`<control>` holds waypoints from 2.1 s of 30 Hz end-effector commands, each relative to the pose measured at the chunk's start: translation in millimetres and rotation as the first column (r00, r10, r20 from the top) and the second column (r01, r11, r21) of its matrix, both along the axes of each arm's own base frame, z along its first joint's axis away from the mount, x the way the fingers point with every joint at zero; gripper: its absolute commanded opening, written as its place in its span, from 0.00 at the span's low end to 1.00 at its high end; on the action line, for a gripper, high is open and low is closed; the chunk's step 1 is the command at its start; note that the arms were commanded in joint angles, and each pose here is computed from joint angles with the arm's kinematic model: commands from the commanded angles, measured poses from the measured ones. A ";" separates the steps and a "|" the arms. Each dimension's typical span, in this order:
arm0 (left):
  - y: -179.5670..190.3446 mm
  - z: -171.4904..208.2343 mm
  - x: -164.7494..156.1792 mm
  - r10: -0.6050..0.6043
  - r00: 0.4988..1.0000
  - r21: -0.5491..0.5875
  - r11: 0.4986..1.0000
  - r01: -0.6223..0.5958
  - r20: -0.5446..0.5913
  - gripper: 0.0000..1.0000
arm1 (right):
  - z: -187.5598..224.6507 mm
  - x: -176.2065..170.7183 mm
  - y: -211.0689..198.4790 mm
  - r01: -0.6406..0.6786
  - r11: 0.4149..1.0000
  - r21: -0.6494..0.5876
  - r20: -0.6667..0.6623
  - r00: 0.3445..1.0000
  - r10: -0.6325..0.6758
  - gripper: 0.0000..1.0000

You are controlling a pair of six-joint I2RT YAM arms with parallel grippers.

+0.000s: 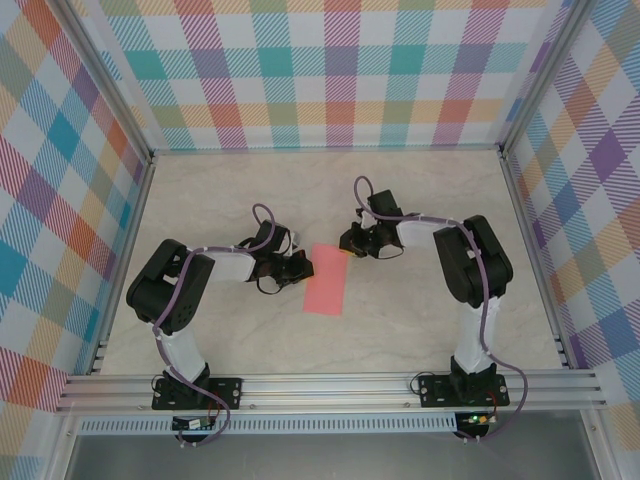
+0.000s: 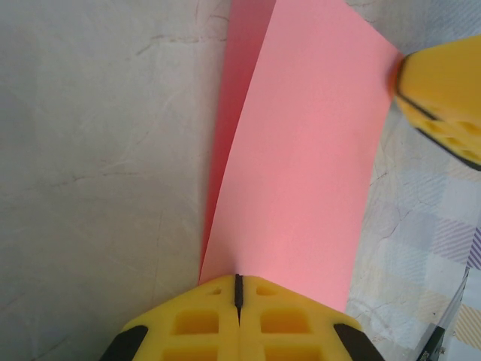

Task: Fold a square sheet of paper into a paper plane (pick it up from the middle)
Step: First fold in half a square sheet of paper at the center of the table.

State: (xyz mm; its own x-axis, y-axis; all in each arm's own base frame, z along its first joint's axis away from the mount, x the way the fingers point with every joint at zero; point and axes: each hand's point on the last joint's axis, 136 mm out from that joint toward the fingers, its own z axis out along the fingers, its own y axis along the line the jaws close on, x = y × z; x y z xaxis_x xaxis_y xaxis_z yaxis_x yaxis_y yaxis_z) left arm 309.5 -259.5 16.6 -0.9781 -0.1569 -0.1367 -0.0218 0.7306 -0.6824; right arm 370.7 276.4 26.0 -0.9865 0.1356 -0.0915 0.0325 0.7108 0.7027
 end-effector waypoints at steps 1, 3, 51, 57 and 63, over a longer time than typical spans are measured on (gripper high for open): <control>39.2 -58.5 -50.0 0.030 0.979 0.218 0.976 0.014 -0.199 0.00 | -17.6 -4.5 -5.2 -0.003 1.000 -0.020 -0.040 0.999 0.002 0.13; 38.6 -58.4 -49.4 0.031 0.979 0.217 0.976 0.014 -0.203 0.00 | -21.4 -6.9 -6.9 -0.003 0.999 -0.034 -0.060 0.998 0.001 0.13; 40.3 -59.3 -51.6 0.036 0.973 0.231 0.973 0.018 -0.227 0.00 | 60.9 -10.0 -4.7 0.010 0.999 0.039 0.014 1.000 -0.011 0.17; 40.4 -59.6 -52.4 0.033 0.973 0.232 0.973 0.021 -0.227 0.00 | 56.7 -41.5 -1.5 0.015 0.997 0.079 -0.019 1.000 -0.014 0.17; 43.3 -59.7 -55.7 0.027 0.974 0.239 0.971 0.029 -0.226 0.00 | 46.5 -73.2 7.1 -0.017 0.998 0.054 -0.035 0.999 0.019 0.16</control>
